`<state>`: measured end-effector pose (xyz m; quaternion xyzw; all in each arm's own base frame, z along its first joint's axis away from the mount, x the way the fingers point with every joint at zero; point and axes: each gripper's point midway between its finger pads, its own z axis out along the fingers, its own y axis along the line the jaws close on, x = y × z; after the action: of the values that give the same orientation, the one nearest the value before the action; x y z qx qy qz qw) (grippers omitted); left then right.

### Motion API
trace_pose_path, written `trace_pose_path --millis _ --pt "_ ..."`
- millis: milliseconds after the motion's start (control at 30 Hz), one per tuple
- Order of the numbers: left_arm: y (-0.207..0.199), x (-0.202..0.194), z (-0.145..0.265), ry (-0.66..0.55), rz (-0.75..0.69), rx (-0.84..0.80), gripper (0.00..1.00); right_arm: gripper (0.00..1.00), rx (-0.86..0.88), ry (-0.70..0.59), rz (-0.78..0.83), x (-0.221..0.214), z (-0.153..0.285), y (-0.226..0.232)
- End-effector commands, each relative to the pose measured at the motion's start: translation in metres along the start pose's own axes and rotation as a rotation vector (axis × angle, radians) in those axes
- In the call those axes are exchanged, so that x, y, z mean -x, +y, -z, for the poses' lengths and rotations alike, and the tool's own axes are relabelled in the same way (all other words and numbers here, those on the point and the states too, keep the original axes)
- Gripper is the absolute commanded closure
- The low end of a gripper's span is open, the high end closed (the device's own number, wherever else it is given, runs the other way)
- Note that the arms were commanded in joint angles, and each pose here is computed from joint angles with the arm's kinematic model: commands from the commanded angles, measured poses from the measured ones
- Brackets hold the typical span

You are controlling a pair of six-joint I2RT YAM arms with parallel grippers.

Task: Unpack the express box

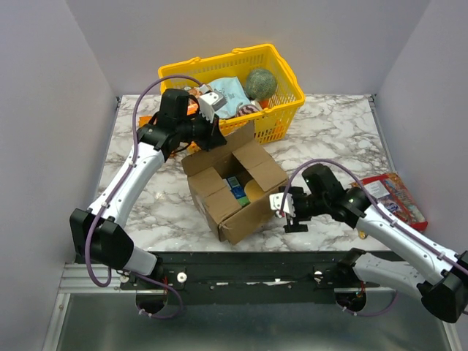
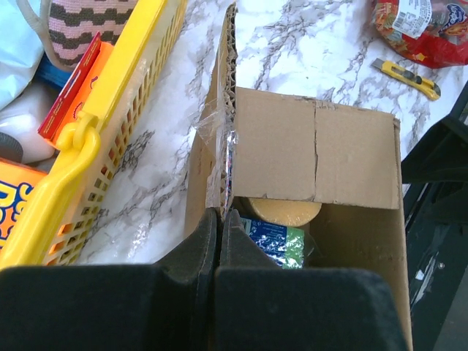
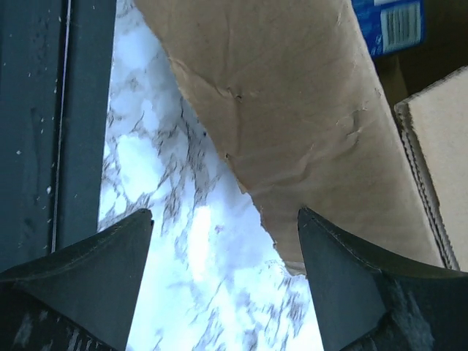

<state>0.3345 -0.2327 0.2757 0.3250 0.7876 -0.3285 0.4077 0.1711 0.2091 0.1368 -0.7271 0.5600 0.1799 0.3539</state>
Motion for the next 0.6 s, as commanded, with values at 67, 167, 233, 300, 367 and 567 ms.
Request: trace_pose_path --millis 67,167,233,300,367,567 --pt "-0.048 -0.025 -0.007 0.072 0.069 -0.174 1.0 0.12 -0.268 -0.051 0.036 0.059 0.07 -0.058" --pt "-0.045 -0.025 -0.008 0.07 0.071 -0.165 1.0 0.12 -0.313 -0.09 0.055 0.084 0.092 -0.072" --pt "-0.042 -0.024 -0.007 0.058 0.076 -0.152 1.0 0.12 -0.38 -0.15 0.044 0.11 0.109 -0.093" --pt "-0.036 -0.023 -0.006 0.035 0.126 -0.14 1.0 0.15 -0.385 -0.202 0.05 0.13 0.108 -0.11" --pt "-0.034 -0.019 -0.002 0.009 0.166 -0.139 1.0 0.2 -0.325 -0.25 0.049 0.144 0.097 -0.114" --pt "-0.036 -0.011 -0.002 -0.02 0.252 -0.148 1.0 0.49 -0.164 -0.3 0.056 0.171 0.031 -0.122"
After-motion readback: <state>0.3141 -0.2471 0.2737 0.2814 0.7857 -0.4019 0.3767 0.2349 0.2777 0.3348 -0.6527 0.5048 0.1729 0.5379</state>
